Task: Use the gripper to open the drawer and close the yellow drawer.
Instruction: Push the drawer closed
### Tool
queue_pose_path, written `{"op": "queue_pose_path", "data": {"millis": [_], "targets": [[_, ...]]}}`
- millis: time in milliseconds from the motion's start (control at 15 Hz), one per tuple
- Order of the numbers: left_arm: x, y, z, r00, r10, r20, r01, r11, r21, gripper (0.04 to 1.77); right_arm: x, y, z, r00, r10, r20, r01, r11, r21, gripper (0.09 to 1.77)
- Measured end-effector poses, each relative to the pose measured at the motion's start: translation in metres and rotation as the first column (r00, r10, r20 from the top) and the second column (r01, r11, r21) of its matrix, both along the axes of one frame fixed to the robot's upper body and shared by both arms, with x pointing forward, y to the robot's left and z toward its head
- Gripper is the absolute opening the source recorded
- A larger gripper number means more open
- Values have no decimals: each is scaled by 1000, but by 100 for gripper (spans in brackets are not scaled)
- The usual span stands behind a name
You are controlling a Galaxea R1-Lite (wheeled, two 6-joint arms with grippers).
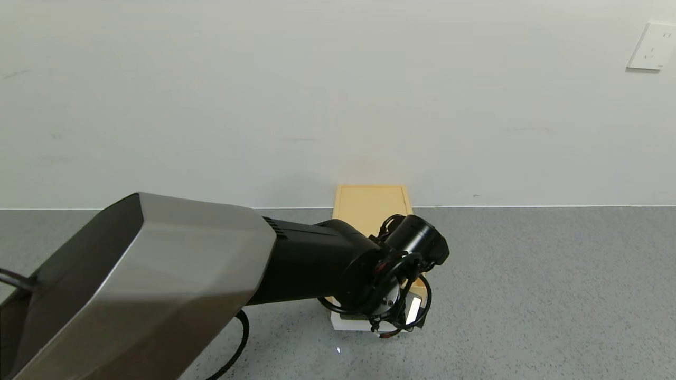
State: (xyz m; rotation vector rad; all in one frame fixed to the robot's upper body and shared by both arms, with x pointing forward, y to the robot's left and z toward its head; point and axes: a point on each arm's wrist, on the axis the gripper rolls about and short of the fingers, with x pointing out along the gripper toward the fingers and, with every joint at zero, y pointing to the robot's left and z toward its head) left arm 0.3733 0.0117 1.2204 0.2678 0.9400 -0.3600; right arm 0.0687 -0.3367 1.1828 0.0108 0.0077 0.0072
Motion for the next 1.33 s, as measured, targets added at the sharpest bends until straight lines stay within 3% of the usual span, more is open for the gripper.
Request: {"op": "queue_pose_path", "data": {"millis": [1333], "targets": [[38, -5, 3, 988, -37, 147, 48, 997, -66, 173, 0, 0, 0, 1000, 0, 0, 0, 1000, 0, 171]]}}
